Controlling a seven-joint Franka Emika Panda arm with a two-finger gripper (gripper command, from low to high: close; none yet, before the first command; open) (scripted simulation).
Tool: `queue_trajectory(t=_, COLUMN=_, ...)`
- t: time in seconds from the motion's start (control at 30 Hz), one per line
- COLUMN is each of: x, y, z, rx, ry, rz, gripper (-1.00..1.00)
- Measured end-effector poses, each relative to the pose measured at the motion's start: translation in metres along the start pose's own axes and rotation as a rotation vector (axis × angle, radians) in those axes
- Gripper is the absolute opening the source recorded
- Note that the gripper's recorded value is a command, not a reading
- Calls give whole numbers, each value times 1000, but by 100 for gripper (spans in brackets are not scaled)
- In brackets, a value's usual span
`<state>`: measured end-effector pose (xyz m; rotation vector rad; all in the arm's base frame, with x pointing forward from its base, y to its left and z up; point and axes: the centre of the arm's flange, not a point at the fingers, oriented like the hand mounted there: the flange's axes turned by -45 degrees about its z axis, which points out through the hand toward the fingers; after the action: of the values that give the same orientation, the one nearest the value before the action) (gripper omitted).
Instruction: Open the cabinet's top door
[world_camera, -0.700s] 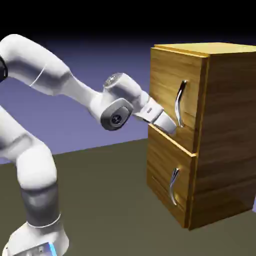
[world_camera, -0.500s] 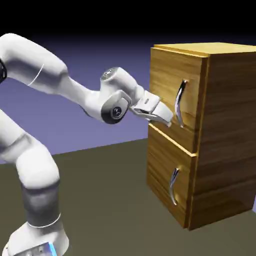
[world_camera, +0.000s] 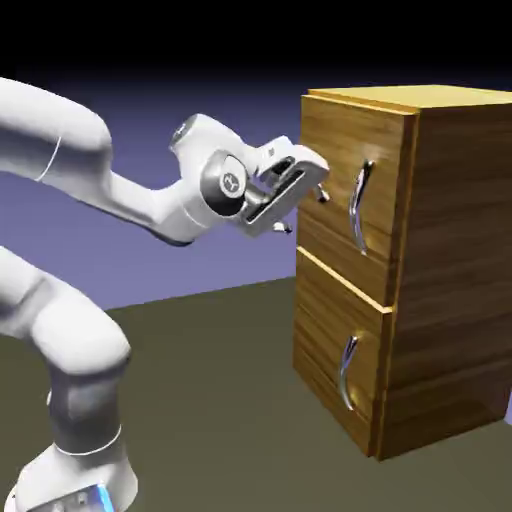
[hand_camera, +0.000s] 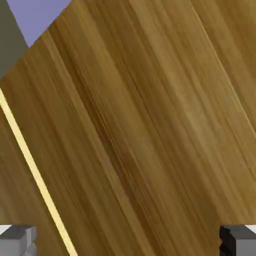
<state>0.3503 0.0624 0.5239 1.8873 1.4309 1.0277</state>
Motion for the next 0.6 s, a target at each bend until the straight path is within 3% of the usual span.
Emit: queue_trajectory(t=0.6, x=-53, y=16, z=-40, rx=-299, ry=-66, rz=-912, gripper=0)
